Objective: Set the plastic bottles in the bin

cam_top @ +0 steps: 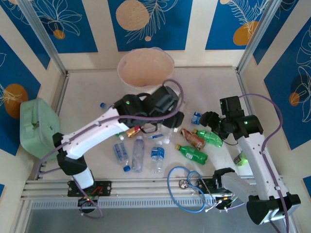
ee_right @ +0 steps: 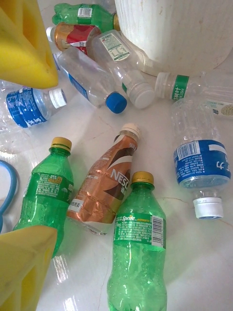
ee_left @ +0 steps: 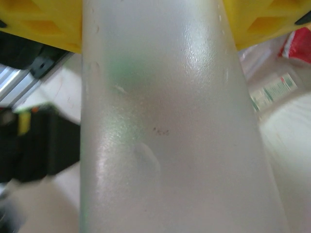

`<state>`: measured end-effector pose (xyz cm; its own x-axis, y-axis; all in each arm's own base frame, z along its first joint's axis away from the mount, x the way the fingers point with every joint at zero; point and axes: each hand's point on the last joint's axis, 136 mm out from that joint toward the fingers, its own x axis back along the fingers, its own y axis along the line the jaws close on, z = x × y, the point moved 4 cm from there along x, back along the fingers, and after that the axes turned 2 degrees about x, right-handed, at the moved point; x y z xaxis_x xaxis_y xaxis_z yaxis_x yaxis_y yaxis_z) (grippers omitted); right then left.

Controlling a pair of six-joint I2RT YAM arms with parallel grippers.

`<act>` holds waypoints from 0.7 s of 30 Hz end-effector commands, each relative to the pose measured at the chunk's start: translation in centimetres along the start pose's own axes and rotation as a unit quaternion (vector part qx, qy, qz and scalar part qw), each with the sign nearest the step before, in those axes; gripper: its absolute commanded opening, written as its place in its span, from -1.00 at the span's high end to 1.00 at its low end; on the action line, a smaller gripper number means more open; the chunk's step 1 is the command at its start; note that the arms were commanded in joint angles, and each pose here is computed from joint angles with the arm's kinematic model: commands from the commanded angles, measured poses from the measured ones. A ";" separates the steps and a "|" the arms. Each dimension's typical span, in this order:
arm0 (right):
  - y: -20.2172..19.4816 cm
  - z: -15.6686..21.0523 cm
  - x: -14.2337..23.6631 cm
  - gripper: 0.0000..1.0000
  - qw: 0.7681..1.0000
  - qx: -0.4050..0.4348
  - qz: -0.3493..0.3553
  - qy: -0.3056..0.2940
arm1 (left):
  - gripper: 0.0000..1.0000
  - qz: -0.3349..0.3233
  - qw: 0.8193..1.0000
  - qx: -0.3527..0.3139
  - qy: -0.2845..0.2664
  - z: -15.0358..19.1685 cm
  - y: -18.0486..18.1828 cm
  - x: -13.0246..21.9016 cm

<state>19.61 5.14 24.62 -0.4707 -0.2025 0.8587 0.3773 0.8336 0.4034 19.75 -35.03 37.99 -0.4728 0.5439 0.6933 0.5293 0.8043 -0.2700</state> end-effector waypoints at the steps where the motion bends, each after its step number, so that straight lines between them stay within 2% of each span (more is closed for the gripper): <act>1: 0.2 -0.1 0.8 -0.49 1.000 -0.002 -0.010 -0.010 | -0.18 -0.014 0.998 0.006 -0.062 -3.6 2.5 4.5; 4: 0.2 0.0 0.7 -0.49 1.000 -0.002 -0.014 -0.007 | -0.18 -0.024 0.994 0.017 -0.106 -6.5 4.2 6.3; 9: 0.8 0.2 1.0 -0.46 1.000 0.002 -0.025 -0.006 | -0.14 -0.062 0.980 0.057 -0.179 -10.7 9.0 7.9; 11: 1.0 0.3 1.1 -0.47 1.000 0.003 -0.031 -0.007 | -0.06 -0.081 0.973 0.072 -0.205 -12.3 11.1 7.7; 16: 1.7 0.8 0.7 -0.46 0.999 0.011 -0.044 0.000 | -0.10 -0.096 0.958 0.098 -0.252 -15.6 15.0 6.1; 21: 2.0 1.3 0.3 -0.46 0.999 0.019 -0.043 0.007 | -0.09 -0.106 0.949 0.132 -0.265 -17.6 18.2 3.9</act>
<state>19.35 7.06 25.28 -0.4879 -0.2624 0.8325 0.3058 0.8419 0.4446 37.95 -22.17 46.88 -0.8570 0.3319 0.3942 0.2039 0.9209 -0.3322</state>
